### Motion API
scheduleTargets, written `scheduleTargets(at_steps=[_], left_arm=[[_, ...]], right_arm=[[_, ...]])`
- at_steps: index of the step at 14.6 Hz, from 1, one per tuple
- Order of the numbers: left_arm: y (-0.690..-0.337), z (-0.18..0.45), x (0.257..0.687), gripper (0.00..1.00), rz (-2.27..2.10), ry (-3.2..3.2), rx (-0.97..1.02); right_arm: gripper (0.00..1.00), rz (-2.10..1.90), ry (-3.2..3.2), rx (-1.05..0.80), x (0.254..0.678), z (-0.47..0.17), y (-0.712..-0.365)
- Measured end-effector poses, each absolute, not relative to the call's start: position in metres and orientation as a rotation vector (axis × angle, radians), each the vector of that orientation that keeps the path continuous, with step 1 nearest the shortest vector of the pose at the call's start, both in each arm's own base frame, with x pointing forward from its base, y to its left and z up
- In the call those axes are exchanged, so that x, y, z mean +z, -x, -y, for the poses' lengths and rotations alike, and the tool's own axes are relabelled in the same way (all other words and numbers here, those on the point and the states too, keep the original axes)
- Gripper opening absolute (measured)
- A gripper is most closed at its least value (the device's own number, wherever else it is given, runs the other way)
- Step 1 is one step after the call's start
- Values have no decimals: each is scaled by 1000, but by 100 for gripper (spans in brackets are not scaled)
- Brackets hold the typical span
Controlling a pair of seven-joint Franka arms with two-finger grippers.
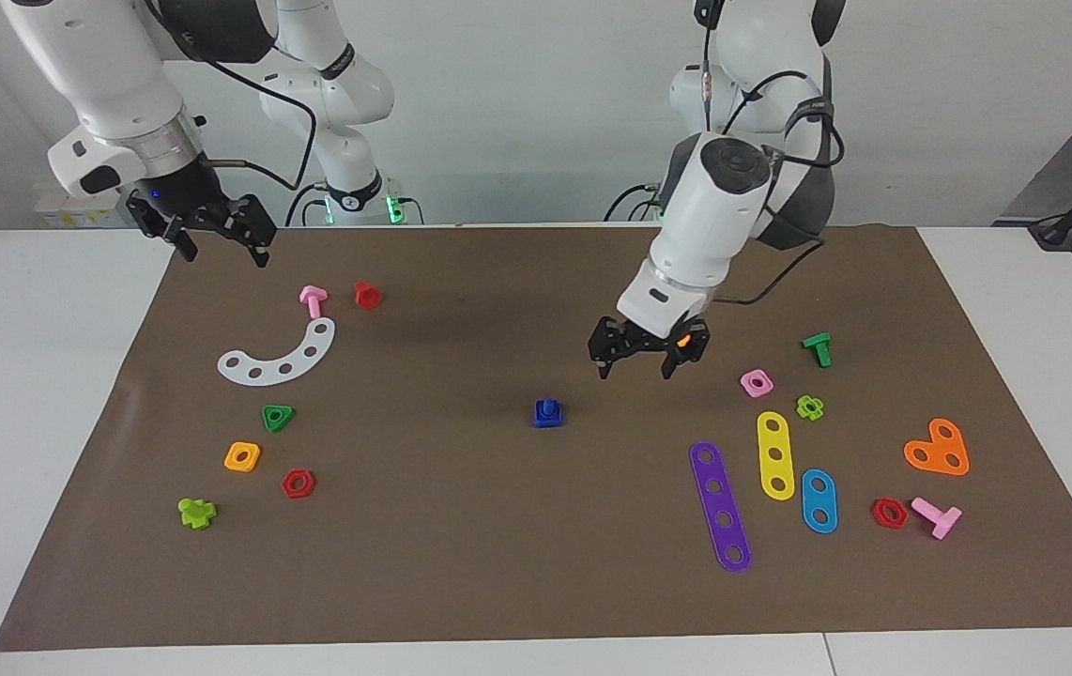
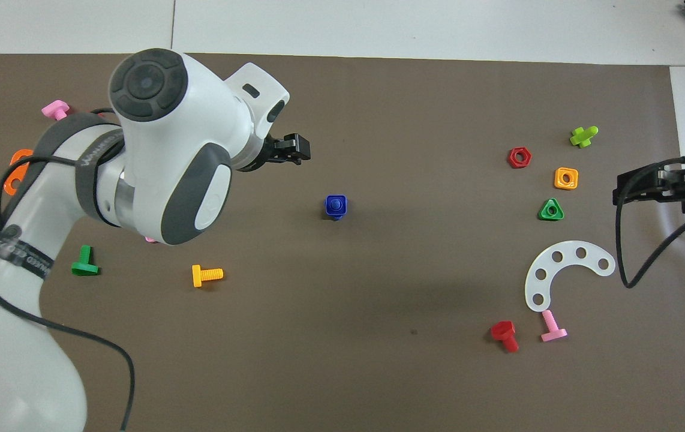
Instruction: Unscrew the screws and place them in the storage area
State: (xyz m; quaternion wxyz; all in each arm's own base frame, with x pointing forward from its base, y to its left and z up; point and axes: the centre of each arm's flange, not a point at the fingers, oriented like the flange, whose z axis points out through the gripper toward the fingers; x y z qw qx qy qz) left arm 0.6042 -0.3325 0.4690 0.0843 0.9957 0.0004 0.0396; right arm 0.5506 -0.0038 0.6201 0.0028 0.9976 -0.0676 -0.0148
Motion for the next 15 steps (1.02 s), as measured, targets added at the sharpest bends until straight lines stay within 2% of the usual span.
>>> scheduleTargets(at_steps=[5,10,15], left_arm=[[-607,392,403,98,16,-2987,105],[-602,407,371,98,58,-3010,104],[-583,421,336,97,101,-3024,75]], right_arm=[[100,212,-3128,-46,620,4,-551],[100,212,-3128,-46,620,4,-551],[100,212,-3128,-46,620,4,-551]])
